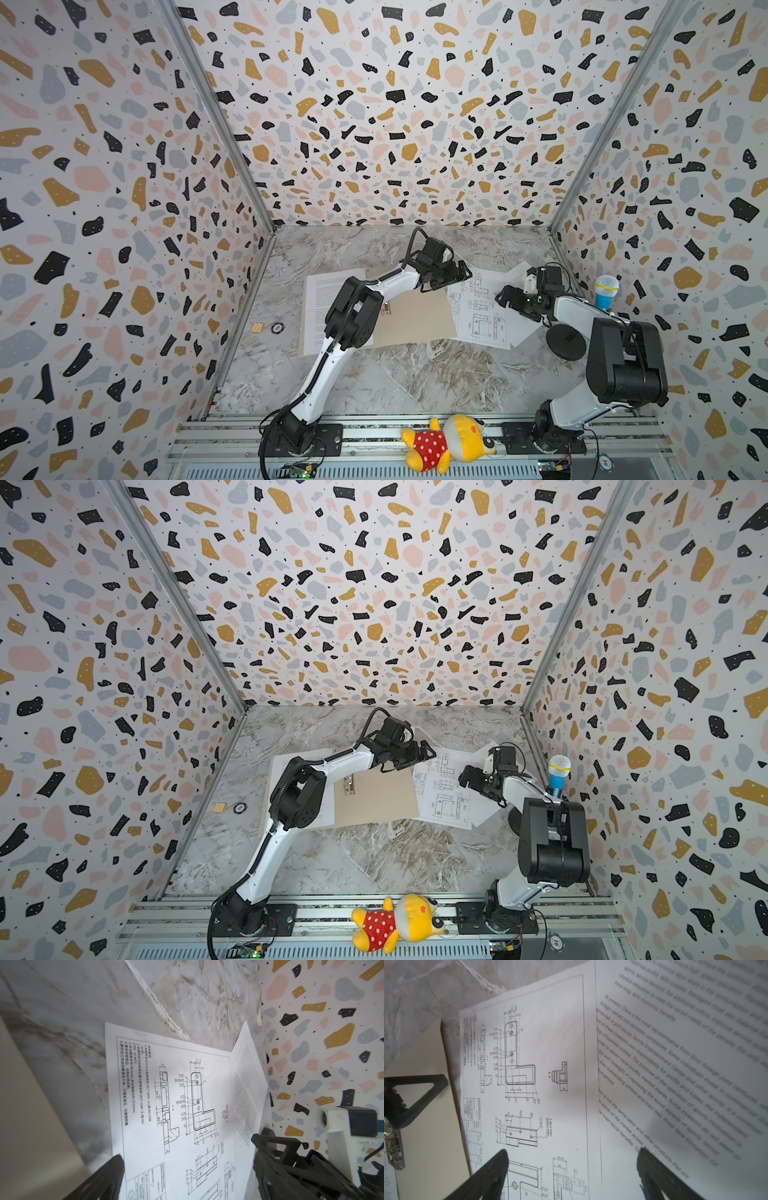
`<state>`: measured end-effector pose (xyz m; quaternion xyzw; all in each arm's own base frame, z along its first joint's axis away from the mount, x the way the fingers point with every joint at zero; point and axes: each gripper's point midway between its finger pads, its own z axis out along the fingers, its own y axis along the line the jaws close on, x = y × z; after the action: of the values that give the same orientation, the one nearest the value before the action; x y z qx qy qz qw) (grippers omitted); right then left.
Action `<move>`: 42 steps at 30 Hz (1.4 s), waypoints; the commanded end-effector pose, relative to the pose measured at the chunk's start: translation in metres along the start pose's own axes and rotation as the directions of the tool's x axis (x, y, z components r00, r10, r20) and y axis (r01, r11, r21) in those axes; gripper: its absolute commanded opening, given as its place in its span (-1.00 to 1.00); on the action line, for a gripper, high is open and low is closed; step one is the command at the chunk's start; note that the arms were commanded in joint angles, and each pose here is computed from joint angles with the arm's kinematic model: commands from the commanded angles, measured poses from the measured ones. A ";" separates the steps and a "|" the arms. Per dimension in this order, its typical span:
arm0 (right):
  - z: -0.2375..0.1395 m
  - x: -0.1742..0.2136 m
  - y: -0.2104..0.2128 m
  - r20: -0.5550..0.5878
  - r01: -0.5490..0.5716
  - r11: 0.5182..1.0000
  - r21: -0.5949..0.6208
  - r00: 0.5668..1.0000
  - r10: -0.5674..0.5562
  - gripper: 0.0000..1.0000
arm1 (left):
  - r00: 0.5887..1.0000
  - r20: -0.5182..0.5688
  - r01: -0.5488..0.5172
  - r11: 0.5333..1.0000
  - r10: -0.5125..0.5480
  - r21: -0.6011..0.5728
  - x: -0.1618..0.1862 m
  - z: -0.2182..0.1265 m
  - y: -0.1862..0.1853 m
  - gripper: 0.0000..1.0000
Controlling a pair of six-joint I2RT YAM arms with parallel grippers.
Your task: Put the files into the folder
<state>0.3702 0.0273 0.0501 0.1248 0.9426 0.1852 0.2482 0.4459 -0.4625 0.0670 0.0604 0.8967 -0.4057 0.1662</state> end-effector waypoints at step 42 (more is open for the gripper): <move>0.009 0.040 0.053 -0.237 -0.137 0.918 -0.373 0.970 0.048 0.75 | 0.997 -0.043 0.060 0.995 -0.057 0.080 0.038 0.016 0.002 0.85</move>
<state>0.3553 0.0918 0.0582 0.0971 0.8892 0.4114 0.1748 0.4290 -0.4751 0.0559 0.0594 0.8769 -0.4463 0.1685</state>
